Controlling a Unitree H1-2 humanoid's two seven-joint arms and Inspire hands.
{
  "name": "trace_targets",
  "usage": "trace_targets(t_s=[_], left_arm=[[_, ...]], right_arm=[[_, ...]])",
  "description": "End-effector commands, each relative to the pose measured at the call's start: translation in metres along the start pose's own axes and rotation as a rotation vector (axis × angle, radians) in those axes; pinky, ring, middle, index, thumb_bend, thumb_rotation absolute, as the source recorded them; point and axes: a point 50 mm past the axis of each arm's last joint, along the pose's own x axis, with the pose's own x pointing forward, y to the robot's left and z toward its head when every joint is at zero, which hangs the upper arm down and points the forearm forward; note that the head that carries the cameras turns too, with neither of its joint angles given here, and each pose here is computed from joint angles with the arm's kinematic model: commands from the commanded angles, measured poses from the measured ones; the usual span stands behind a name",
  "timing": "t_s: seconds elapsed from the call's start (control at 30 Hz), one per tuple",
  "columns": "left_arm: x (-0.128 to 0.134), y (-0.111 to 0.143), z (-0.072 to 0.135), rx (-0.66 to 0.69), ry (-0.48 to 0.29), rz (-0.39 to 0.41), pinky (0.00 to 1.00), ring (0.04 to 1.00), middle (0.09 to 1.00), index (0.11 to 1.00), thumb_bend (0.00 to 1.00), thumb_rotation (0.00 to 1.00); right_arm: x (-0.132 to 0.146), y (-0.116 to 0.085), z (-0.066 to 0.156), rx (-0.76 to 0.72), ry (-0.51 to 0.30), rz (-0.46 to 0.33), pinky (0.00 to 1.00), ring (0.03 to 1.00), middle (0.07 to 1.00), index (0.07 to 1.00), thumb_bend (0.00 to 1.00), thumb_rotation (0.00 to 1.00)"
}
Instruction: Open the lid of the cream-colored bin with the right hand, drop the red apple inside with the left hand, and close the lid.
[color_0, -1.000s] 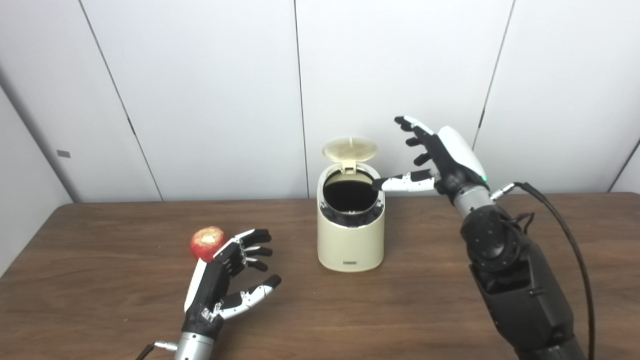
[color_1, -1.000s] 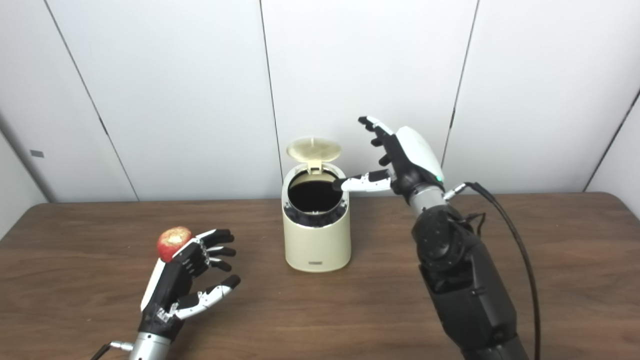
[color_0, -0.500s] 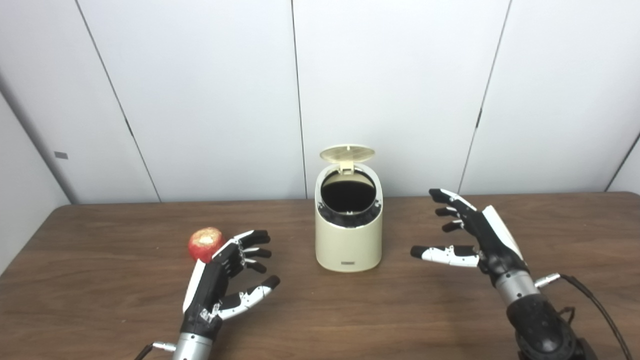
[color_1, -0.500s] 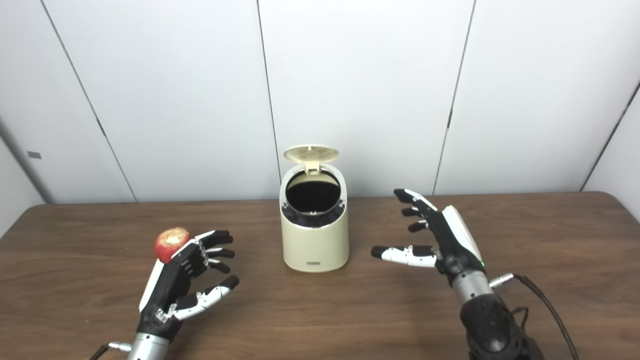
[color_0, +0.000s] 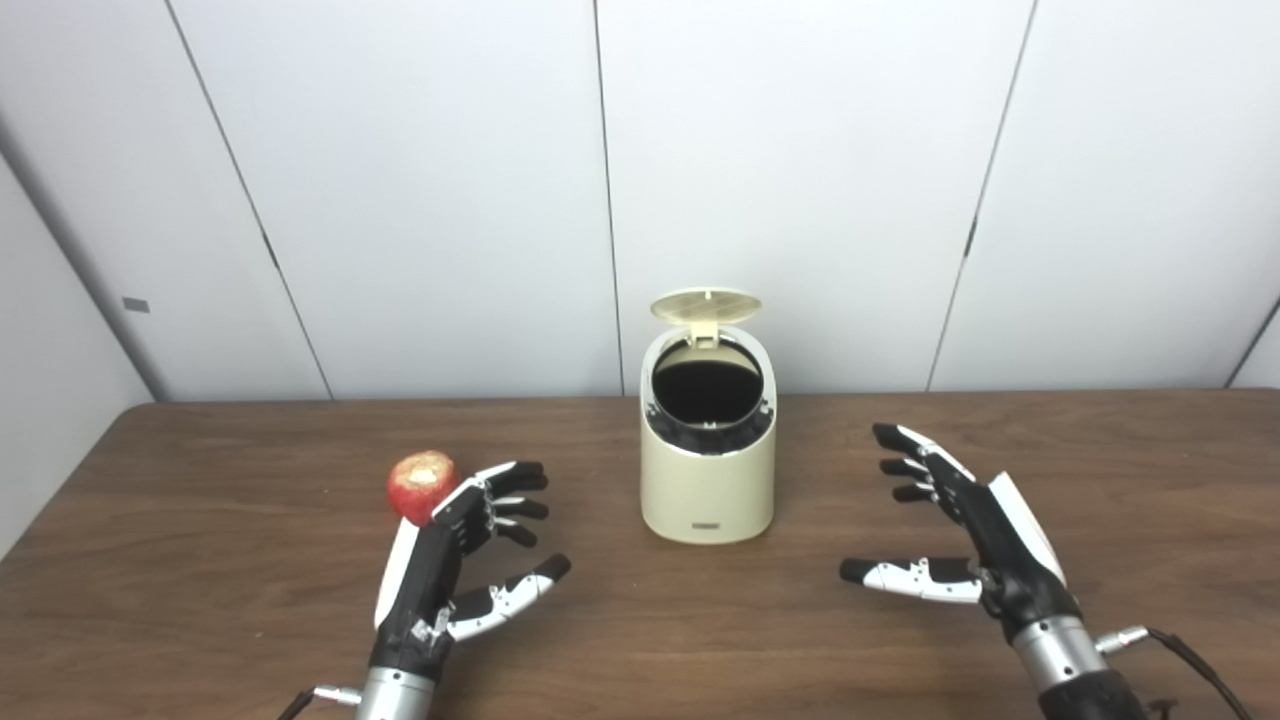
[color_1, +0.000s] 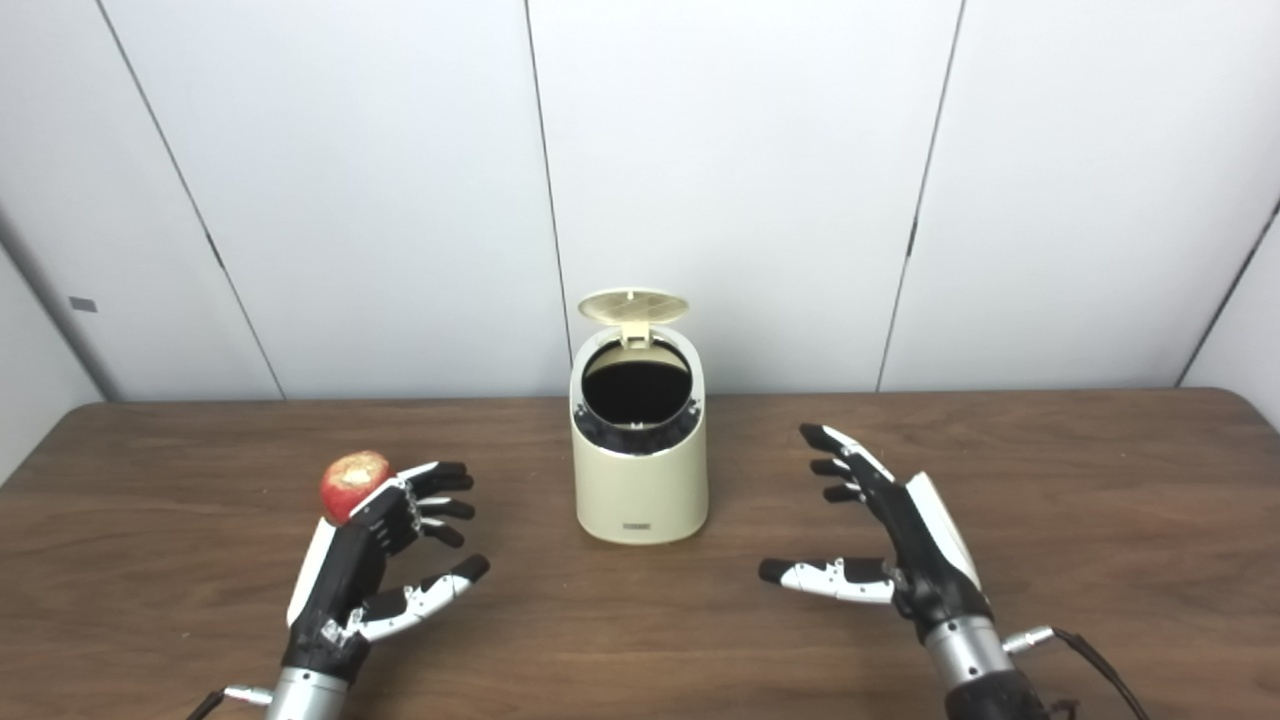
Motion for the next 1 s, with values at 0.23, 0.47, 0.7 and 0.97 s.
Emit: trace_targets(t_s=[0.23, 0.47, 0.7, 0.97], left_arm=[[0.017, 0.050, 0.053, 0.320, -0.126, 0.194, 0.61, 0.757, 0.780, 0.775, 0.70, 0.10], [0.026, 0.091, 0.057, 0.464, -0.071, 0.332, 0.65, 0.842, 0.877, 0.861, 0.76, 0.15], [0.034, 0.110, 0.049, 0.528, 0.040, 0.372, 0.73, 0.895, 0.914, 0.896, 0.83, 0.21], [0.050, 0.115, 0.032, 0.557, 0.165, 0.251, 0.86, 0.944, 0.929, 0.953, 0.91, 0.27]], right_arm=[[-0.001, -0.022, -0.002, 0.002, -0.055, -0.028, 0.72, 0.823, 0.890, 0.880, 0.76, 0.07], [-0.003, -0.027, -0.003, -0.015, -0.029, -0.024, 0.74, 0.822, 0.885, 0.876, 0.75, 0.02], [-0.001, -0.030, 0.005, -0.016, -0.043, -0.006, 0.72, 0.819, 0.883, 0.875, 0.75, 0.01], [-0.001, -0.030, 0.011, -0.027, -0.047, 0.004, 0.72, 0.816, 0.882, 0.875, 0.75, 0.00]])
